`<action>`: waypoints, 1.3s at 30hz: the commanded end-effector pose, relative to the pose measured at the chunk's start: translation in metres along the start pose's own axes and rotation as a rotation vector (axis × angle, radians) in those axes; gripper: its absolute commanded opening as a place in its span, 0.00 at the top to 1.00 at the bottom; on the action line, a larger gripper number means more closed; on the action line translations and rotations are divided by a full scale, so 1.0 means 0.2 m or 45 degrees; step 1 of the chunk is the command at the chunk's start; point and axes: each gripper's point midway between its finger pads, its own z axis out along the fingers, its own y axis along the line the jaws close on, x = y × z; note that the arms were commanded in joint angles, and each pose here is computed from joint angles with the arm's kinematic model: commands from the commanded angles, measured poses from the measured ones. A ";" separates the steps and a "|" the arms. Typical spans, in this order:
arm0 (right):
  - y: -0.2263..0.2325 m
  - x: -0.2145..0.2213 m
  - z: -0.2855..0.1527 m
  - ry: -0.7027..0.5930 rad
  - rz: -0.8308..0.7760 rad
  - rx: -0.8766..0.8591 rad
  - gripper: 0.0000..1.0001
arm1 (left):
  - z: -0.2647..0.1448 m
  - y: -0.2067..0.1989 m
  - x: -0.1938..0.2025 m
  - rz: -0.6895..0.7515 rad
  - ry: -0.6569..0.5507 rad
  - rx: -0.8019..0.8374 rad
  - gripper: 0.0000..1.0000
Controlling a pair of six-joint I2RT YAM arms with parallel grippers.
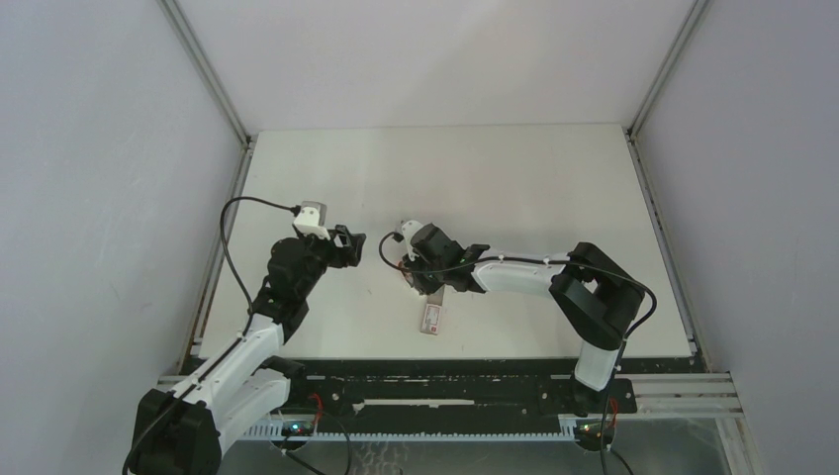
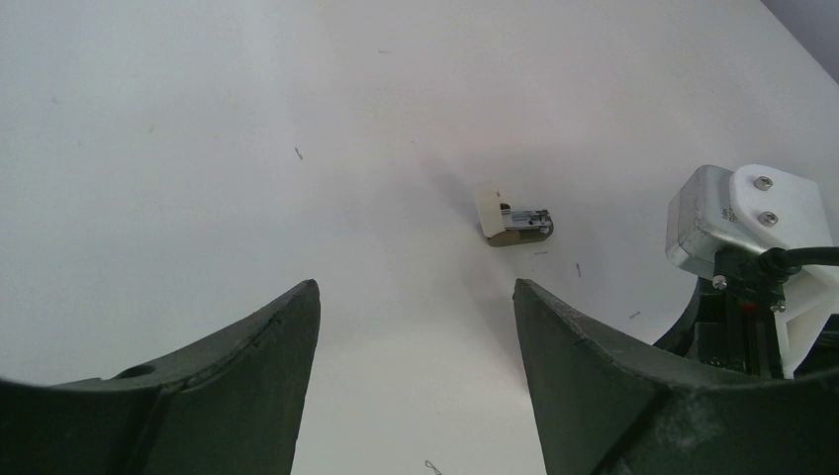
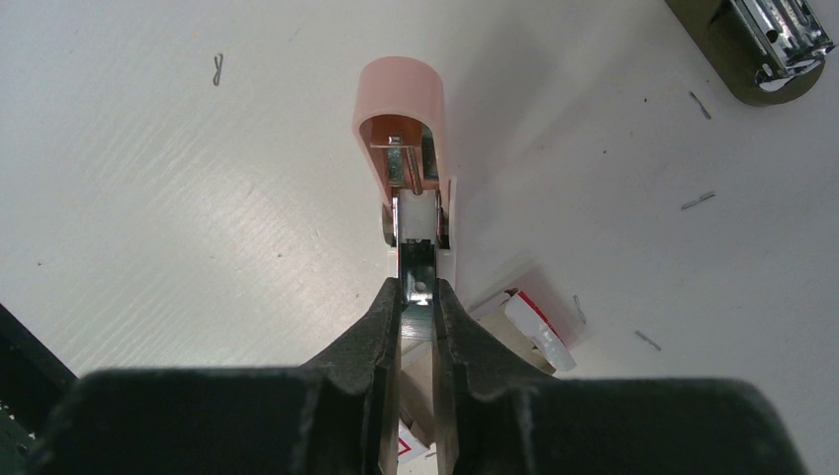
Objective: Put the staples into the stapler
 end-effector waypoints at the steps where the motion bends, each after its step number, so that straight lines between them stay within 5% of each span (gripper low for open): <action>1: 0.03 -0.14 -0.03 -0.094 -0.003 -0.032 0.94 | -0.01 0.01 -0.02 -0.017 -0.038 -0.008 0.24; 39: -0.03 -0.11 0.07 -0.046 -0.032 0.013 0.94 | 0.00 0.01 -0.01 -0.016 -0.036 -0.013 0.24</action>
